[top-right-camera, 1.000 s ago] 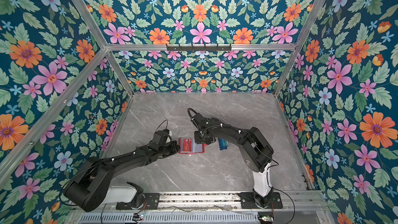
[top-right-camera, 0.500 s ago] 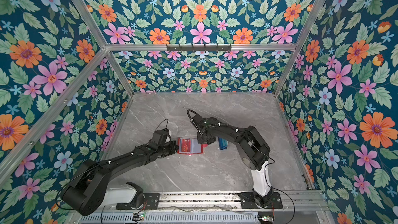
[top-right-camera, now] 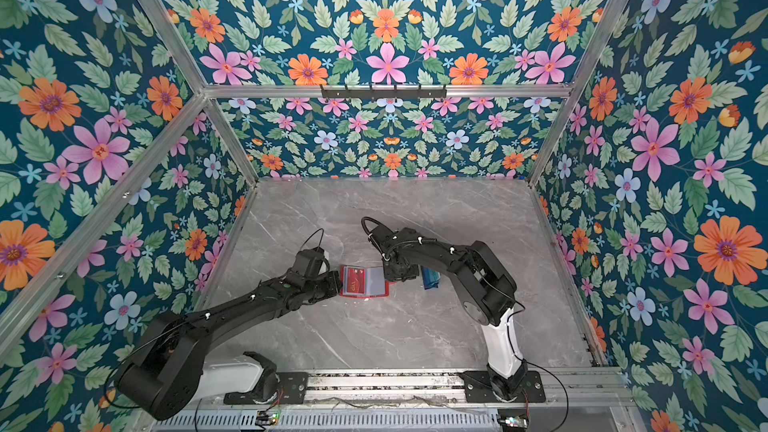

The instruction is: Put the credit cards into the card holder

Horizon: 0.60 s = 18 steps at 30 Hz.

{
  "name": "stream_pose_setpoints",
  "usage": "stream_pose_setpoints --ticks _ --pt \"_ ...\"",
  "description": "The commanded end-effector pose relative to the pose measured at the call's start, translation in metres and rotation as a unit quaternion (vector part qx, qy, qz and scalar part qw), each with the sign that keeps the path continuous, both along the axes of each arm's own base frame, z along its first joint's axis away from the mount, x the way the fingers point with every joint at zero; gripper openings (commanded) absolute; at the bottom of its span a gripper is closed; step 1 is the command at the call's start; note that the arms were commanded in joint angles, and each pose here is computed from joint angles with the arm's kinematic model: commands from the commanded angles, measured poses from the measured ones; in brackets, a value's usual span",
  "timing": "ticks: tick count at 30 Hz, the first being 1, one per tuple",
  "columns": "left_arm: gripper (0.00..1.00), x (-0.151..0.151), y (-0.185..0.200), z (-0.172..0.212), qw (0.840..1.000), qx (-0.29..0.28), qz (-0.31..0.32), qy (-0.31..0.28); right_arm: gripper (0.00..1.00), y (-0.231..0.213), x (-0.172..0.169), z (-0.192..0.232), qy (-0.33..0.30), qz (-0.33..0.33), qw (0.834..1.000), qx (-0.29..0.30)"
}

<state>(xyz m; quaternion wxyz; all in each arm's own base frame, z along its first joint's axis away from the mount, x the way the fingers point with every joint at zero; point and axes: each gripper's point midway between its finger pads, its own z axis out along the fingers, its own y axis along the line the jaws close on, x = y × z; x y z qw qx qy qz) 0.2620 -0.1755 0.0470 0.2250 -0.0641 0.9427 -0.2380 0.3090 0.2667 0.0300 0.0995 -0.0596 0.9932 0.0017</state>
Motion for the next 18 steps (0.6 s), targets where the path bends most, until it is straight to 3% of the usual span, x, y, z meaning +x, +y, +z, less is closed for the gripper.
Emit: stream_pose_setpoints --ticks 1,5,13,18 --pt "0.00 0.001 0.005 0.000 1.000 0.016 0.002 -0.005 0.43 -0.006 -0.005 -0.003 0.009 -0.010 1.000 -0.013" --pt "0.00 0.001 0.004 0.001 1.000 0.014 0.000 -0.006 0.42 -0.003 -0.006 -0.006 0.015 -0.007 1.000 -0.005" --pt "0.00 0.004 0.000 0.014 0.999 0.030 -0.019 -0.019 0.14 0.016 -0.012 -0.010 0.036 -0.011 0.997 0.073" --pt "0.00 0.005 -0.002 0.019 0.998 0.050 -0.027 -0.021 0.12 0.019 -0.013 -0.012 0.040 -0.024 0.994 0.101"
